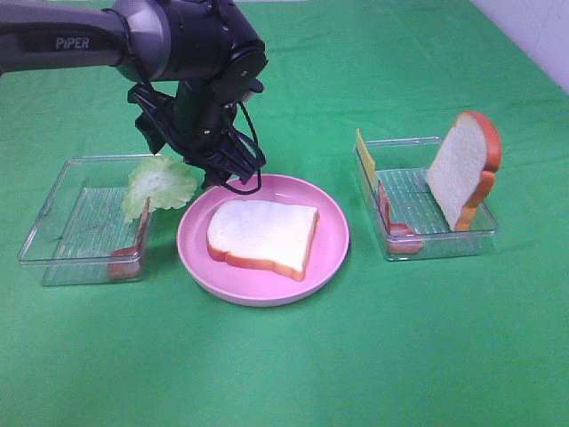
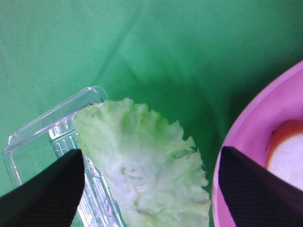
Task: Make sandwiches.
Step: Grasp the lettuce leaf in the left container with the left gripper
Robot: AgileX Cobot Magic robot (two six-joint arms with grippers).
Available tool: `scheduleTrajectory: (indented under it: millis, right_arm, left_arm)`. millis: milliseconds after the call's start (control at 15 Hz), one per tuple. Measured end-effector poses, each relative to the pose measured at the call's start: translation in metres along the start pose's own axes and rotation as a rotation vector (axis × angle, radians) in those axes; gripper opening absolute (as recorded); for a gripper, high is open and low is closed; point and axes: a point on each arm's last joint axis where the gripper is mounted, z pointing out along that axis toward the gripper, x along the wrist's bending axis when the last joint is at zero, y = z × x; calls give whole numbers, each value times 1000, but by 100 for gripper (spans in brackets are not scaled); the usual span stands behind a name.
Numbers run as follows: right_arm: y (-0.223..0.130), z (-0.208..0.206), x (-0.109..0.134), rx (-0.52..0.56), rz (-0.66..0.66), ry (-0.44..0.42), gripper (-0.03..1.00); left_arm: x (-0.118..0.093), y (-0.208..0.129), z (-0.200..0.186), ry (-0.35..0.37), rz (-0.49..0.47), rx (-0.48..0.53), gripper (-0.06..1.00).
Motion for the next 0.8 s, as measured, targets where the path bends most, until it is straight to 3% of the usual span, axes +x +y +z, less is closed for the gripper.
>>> scheduleTrajectory:
  millis: [800]
  right_arm:
    - [0, 0, 0, 0, 0, 0, 76]
  left_arm:
    - [-2, -3, 15, 67, 42, 34, 74]
